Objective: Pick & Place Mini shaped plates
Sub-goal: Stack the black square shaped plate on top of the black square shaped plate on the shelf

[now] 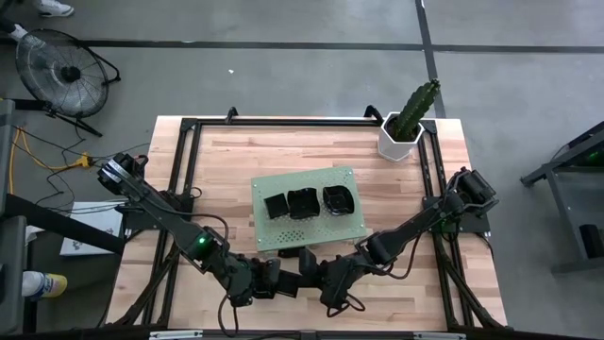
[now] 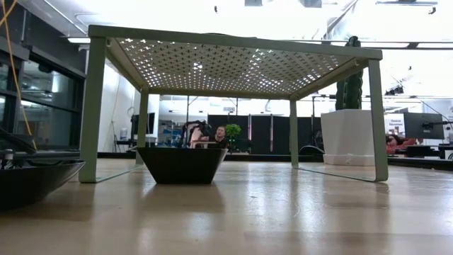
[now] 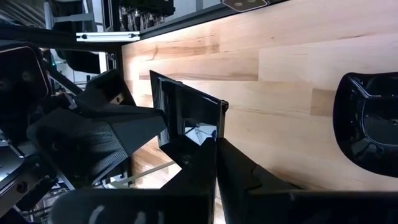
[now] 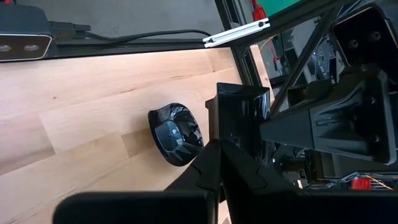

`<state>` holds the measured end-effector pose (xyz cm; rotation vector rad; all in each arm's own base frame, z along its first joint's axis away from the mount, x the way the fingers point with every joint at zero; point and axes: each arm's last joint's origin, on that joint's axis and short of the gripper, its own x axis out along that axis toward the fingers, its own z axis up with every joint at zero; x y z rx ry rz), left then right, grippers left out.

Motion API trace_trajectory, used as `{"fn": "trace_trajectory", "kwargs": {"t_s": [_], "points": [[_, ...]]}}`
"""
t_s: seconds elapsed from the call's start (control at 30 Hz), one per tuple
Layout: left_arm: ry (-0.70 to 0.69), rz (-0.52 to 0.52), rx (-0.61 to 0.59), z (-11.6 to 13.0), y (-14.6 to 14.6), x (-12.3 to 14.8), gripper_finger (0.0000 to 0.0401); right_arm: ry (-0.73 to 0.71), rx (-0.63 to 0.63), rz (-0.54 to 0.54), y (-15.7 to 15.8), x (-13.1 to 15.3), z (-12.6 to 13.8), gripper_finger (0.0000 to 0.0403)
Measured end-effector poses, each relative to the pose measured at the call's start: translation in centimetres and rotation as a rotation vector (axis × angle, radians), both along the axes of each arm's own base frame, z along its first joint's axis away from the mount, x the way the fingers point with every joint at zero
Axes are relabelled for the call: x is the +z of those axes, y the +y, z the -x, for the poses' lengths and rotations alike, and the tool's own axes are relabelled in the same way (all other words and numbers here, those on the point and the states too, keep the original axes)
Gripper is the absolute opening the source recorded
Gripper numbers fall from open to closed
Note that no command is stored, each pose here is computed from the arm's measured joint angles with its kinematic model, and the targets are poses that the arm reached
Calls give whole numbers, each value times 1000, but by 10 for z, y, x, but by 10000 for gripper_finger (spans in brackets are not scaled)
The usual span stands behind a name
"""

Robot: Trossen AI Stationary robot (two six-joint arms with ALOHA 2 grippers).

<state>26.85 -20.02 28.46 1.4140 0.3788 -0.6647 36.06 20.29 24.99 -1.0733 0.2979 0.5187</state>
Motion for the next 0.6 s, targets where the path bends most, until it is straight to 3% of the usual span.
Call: {"fn": "trace_trajectory", "kwargs": {"t_s": [0.13,0.33,0.6], "points": [[-1,0,1,0,0,0,0,-2,-1,1,0,0,0,29],[-5,1,4,0,0,0,0,-10,-23,3,-1,1,-1,99],[-10,-53,56,1,3,-1,0,-72,-189,110,9,2,8,172]]}}
